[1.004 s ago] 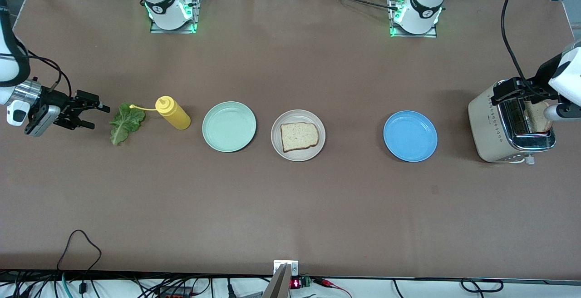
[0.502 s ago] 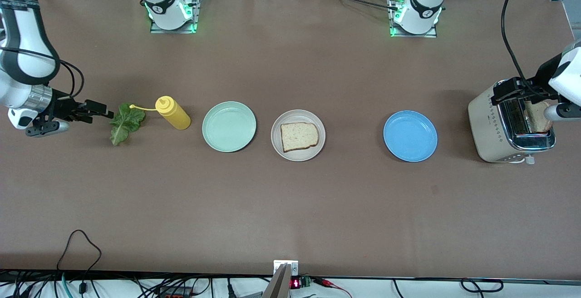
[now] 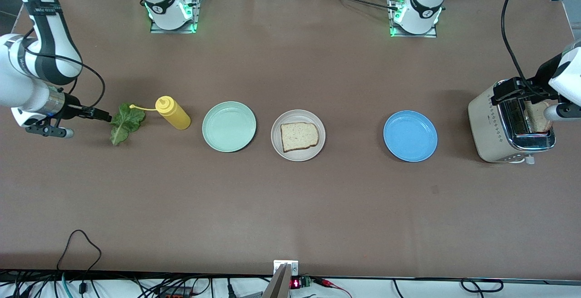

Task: Make sandwich in beige plate with both arms
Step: 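Lower the right gripper onto the lettuce leaf and grasp it, then lift the lettuce leaf and carry it over the beige plate, then release the lettuce onto the bread and raise the right gripper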

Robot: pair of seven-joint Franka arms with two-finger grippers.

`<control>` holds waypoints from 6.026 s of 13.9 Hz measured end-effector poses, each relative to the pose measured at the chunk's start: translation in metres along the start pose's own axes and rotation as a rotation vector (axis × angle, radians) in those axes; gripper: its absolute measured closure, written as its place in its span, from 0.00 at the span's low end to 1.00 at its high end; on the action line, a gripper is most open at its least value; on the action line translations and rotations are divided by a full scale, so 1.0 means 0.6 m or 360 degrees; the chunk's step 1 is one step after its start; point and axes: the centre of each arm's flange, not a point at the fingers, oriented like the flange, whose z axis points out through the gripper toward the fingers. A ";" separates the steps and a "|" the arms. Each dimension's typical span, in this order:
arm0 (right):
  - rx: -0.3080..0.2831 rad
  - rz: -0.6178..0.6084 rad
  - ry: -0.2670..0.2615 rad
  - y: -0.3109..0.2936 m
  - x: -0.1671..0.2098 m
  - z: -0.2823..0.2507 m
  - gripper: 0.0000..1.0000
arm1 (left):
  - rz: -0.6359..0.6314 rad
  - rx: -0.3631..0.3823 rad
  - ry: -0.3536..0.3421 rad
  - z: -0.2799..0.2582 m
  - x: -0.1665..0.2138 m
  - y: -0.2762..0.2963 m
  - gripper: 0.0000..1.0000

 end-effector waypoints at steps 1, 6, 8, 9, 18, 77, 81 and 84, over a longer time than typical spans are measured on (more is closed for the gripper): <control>-0.0004 0.0011 0.0012 0.000 -0.001 0.016 0.00 | 0.0000 0.0000 0.0000 0.000 0.000 0.000 0.00; -0.0057 -0.0001 0.0082 0.001 0.010 0.085 0.00 | 0.0000 0.0000 0.0000 0.000 0.000 0.000 0.00; -0.0064 -0.0023 0.0108 0.001 0.016 0.105 0.00 | 0.0000 0.0000 0.0000 0.000 0.000 0.000 0.00; -0.0063 -0.0028 0.0116 0.000 0.018 0.115 0.00 | 0.0000 0.0000 0.0001 0.000 0.000 0.000 0.00; -0.0092 -0.0109 0.0122 -0.003 0.023 0.167 0.25 | 0.0000 0.0000 0.0001 0.000 0.000 0.000 0.00; 0.0334 0.1361 -0.0068 -0.935 -0.164 0.169 0.95 | -0.0048 -0.0002 0.0000 0.001 0.002 -0.029 0.00; 0.0357 0.1269 -0.0061 -0.949 -0.160 0.168 0.94 | -0.0048 -0.0002 -0.0001 0.001 0.002 -0.029 0.00; 0.0356 0.1263 -0.0052 -0.945 -0.155 0.168 0.70 | -0.0048 -0.0002 -0.0001 0.001 0.002 -0.029 0.00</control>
